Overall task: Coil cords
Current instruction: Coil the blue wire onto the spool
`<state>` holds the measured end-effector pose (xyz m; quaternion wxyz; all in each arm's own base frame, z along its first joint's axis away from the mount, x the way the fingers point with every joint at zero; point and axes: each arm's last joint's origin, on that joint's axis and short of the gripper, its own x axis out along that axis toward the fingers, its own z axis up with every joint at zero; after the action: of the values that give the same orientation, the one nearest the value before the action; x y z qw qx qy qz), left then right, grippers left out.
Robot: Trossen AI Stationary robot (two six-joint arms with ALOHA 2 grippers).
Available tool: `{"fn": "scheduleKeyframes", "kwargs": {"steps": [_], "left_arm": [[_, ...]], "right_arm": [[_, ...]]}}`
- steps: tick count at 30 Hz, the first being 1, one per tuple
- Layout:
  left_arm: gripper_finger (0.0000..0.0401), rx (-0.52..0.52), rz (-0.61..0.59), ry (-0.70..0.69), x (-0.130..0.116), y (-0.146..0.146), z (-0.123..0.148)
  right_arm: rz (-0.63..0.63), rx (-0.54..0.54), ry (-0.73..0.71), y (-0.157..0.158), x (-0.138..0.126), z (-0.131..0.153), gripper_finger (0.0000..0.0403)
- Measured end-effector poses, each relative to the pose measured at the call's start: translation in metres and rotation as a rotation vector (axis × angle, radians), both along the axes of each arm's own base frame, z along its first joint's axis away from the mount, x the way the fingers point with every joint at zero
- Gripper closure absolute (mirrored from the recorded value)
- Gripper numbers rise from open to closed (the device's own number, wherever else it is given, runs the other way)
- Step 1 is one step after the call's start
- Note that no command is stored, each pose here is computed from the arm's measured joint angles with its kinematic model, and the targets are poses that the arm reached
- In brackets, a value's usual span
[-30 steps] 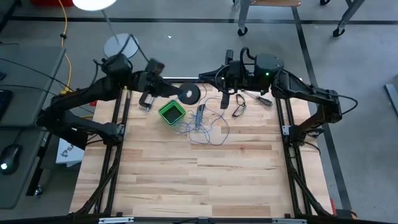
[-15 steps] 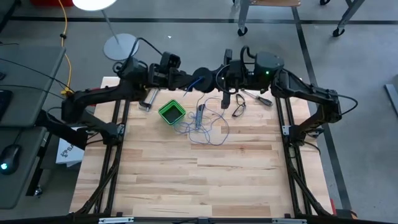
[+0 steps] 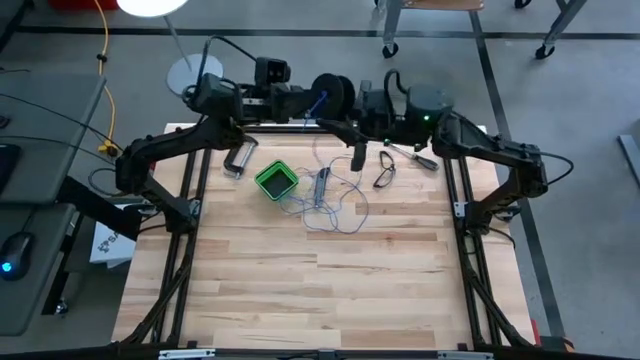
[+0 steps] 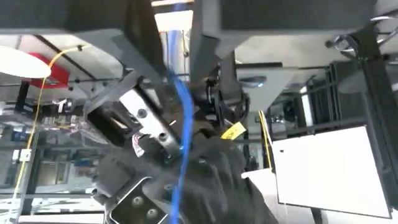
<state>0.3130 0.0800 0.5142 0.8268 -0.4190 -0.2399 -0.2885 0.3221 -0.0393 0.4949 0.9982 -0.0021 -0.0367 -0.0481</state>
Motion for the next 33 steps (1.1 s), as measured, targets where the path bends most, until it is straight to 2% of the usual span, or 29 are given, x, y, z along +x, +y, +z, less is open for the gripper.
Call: {"fn": "scheduleKeyframes", "kwargs": {"steps": [4, 7, 12, 18, 33], "left_arm": [[0.0401, 0.019, 0.046, -0.021, -0.003, 0.007, 0.004], [0.0401, 0.042, 0.07, -0.06, -0.01, 0.008, 0.012], [0.0401, 0.067, 0.099, -0.072, -0.011, 0.011, 0.016], [0.04, 0.071, 0.088, -0.091, -0.014, 0.007, 0.021], [0.04, 0.09, 0.077, -0.093, -0.011, -0.001, 0.02]], "right_arm": [[-0.003, 0.0, 0.016, 0.0, -0.002, 0.0, 0.0281], [-0.003, -0.002, 0.029, 0.0, 0.0, -0.003, 0.0267], [-0.035, -0.032, 0.018, -0.001, -0.002, 0.0, 0.0265], [-0.158, -0.121, 0.029, -0.002, -0.002, 0.0, 0.0265], [-0.141, -0.139, 0.044, -0.004, 0.02, -0.013, 0.0274]]}}
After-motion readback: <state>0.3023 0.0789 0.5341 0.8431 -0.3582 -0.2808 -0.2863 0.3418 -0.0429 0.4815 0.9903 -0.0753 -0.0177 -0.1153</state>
